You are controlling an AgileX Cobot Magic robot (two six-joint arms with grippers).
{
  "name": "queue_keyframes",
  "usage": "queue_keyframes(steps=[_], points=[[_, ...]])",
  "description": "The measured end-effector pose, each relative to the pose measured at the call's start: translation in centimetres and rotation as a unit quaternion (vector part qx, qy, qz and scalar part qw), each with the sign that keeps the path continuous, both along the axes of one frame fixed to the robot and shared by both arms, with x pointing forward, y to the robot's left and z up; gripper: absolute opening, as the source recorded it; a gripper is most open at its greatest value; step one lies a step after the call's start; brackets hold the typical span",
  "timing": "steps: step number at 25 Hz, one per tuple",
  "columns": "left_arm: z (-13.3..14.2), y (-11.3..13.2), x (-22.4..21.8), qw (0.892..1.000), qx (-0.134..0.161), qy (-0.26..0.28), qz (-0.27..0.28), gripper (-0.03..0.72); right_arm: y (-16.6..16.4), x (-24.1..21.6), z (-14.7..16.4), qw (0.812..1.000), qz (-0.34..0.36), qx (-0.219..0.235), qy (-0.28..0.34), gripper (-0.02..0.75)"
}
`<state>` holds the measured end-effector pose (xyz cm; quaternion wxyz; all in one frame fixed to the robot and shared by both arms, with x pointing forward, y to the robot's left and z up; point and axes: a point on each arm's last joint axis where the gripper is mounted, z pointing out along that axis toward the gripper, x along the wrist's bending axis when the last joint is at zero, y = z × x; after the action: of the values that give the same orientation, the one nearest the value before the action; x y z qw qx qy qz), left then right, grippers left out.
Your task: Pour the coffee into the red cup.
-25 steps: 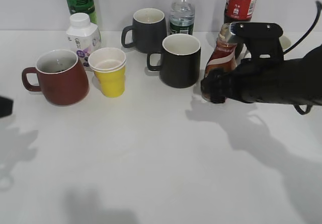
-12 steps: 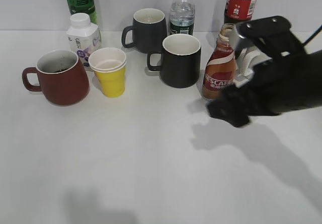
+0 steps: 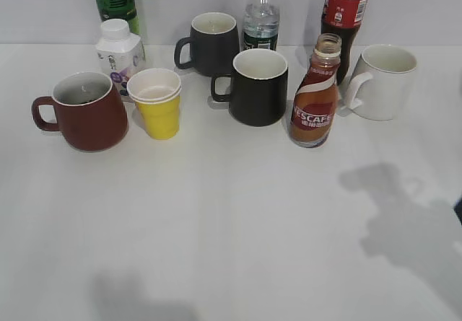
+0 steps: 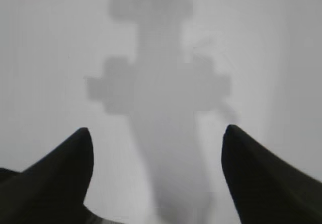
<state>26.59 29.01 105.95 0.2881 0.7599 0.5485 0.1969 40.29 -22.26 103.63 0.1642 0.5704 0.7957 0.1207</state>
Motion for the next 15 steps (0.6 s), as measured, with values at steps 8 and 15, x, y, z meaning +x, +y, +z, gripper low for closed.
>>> queue_keyframes(steps=[8, 15], points=[[0.2, 0.9, -2.6, 0.997, -0.019, -0.079, 0.002, 0.340, -3.9, -8.2, 5.9, 0.984, 0.027, 0.120, -0.132, 0.594], [0.2, 1.1, -3.4, 0.993, -0.025, -0.113, 0.000, 0.340, -7.4, -14.1, 4.7, 0.957, 0.076, 0.141, -0.242, 0.594]])
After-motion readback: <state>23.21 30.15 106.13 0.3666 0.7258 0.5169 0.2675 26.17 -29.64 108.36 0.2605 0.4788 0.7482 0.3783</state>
